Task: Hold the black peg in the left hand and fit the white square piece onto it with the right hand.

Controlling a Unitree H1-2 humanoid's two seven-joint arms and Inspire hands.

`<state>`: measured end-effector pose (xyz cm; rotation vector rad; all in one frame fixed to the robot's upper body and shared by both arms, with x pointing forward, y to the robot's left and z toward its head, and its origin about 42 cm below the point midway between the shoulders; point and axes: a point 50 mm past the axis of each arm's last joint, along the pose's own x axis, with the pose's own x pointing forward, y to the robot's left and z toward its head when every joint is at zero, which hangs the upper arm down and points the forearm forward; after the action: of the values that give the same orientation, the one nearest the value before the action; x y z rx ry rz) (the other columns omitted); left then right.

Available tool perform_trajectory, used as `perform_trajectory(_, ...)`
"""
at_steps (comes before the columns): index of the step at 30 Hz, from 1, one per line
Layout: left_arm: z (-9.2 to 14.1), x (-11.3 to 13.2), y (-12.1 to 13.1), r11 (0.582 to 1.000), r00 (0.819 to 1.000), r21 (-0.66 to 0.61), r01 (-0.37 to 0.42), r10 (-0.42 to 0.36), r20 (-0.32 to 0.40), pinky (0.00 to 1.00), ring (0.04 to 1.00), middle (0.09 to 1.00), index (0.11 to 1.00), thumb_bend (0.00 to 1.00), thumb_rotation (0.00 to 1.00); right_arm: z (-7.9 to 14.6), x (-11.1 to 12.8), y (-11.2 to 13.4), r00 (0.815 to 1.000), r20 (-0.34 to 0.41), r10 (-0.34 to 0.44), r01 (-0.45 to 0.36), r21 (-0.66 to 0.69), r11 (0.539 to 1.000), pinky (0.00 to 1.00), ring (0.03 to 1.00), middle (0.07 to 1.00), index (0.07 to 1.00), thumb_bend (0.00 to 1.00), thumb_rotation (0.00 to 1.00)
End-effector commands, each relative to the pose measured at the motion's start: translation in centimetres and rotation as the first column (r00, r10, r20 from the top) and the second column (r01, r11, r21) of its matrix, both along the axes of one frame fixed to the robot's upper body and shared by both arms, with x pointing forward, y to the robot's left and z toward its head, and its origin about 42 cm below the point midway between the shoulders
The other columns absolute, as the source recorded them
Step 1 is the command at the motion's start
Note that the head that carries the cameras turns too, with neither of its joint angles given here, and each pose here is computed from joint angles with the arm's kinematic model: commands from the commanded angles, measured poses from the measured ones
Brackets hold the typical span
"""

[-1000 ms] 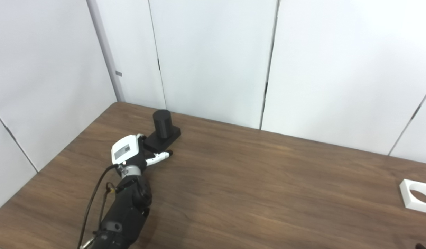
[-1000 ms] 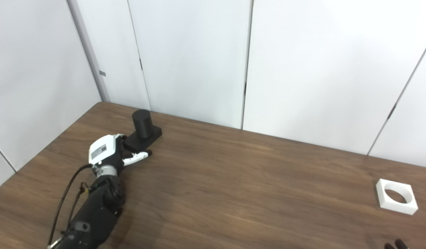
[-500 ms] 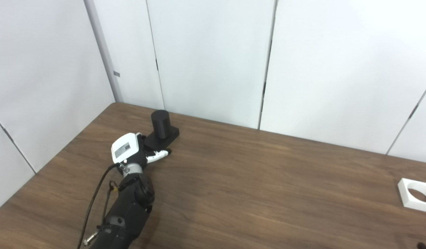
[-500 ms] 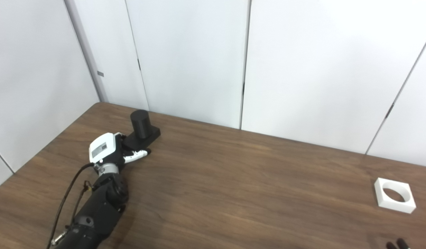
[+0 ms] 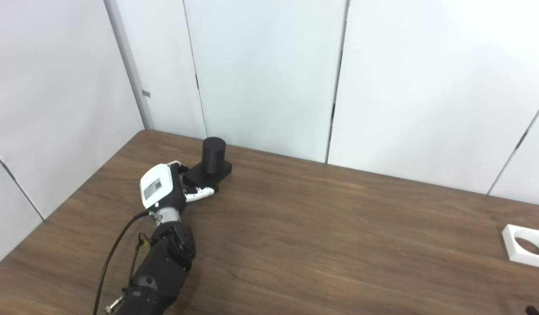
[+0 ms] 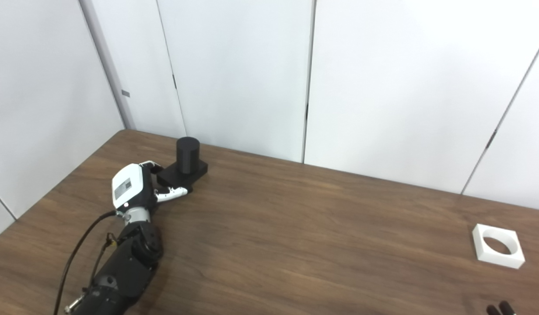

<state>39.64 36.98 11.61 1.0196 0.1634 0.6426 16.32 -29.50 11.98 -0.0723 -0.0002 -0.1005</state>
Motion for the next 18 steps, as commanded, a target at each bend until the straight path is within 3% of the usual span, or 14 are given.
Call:
perform_trajectory(1, 2.5, 0.7, 0.8, 0.999, 0.996, 0.038, 0.007, -0.011, 0.09, 0.73, 0.771, 0.695, 0.48, 0.51, 0.04, 0.0, 0.1, -0.3, 1.0, 0.003, 0.003, -0.003, 0.001, 1.0, 1.0, 0.997, 0.964, 1.0, 0.72, 1.0)
perform_trajectory(5, 2.5, -0.6, -0.6, 0.998, 0.995, 0.041, 0.047, -0.05, 0.084, 0.66, 0.749, 0.699, 0.482, 0.52, 0.05, 0.0, 0.1, -0.1, 1.0, 0.003, 0.001, -0.001, 0.005, 1.0, 1.0, 1.0, 0.967, 1.0, 0.72, 1.0)
perform_trajectory(10, 2.5, -3.2, -3.3, 0.985, 0.983, 0.024, 0.171, -0.173, 0.064, 0.63, 0.739, 0.692, 0.483, 0.52, 0.05, 0.2, 0.1, 0.1, 1.0, -0.007, 0.002, -0.002, -0.006, 1.0, 1.0, 1.0, 0.967, 1.0, 0.74, 1.0)
perform_trajectory(15, 3.2, -5.9, -6.2, 0.953, 0.955, -0.062, 0.296, -0.293, 0.056, 0.64, 0.755, 0.71, 0.486, 0.51, 0.05, 0.4, 0.1, 0.5, 1.0, -0.016, -0.01, 0.01, -0.013, 1.0, 1.0, 1.0, 0.966, 1.0, 0.73, 1.0)
perform_trajectory(18, 3.9, -7.9, -8.1, 0.902, 0.911, -0.128, 0.411, -0.407, 0.063, 0.64, 0.746, 0.717, 0.487, 0.51, 0.05, 0.6, 0.0, 0.9, 1.0, -0.018, -0.008, 0.008, -0.01, 1.0, 1.0, 1.0, 0.967, 1.0, 0.69, 1.0)
